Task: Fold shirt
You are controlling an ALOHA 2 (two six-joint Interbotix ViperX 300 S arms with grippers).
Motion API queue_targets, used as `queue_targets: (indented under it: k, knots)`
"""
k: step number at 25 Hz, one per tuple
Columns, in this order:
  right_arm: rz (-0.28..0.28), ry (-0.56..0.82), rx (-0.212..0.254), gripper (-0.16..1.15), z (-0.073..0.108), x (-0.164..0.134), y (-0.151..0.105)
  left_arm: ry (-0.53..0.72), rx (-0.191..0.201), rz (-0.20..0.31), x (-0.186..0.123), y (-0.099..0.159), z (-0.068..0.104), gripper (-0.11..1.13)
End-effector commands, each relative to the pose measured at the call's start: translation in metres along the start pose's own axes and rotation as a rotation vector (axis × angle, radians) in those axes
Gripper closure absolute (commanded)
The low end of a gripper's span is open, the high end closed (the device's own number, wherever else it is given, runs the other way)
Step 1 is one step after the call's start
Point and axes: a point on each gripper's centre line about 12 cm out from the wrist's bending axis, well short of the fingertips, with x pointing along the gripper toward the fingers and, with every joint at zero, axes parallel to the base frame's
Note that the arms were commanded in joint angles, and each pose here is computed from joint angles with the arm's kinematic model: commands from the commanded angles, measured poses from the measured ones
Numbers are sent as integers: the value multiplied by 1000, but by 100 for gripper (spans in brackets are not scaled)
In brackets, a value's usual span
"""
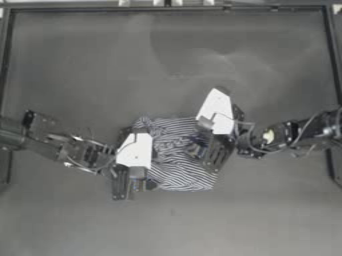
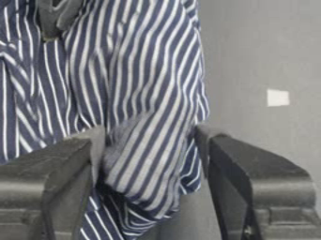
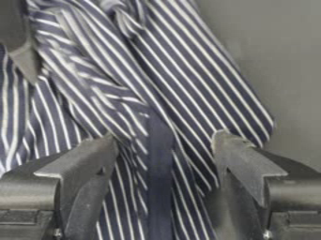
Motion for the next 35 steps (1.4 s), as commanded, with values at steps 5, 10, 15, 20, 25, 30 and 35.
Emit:
queue_targets:
  k: [5,10,15,20,25,30,35]
  knots:
    - [52,-105,15,6,29,-30,7,-176,9,-5,-46,-3,48,11]
    - [71,-142,17,6,38,-43,8,-205,3,12,-59,3,54,11]
    - [109,-184,26,6,46,-62,9,-215,-5,31,-64,11,55,11]
    - [172,-215,11,6,47,-83,11,-235,-7,50,-77,15,61,11]
    - [220,-223,-4,6,41,-98,10,-227,-14,82,-93,20,61,11]
    - [274,-231,-61,6,37,-108,12,-231,-18,106,-113,21,61,11]
    - [282,-236,-76,6,32,-113,9,-226,-29,130,-132,22,57,11]
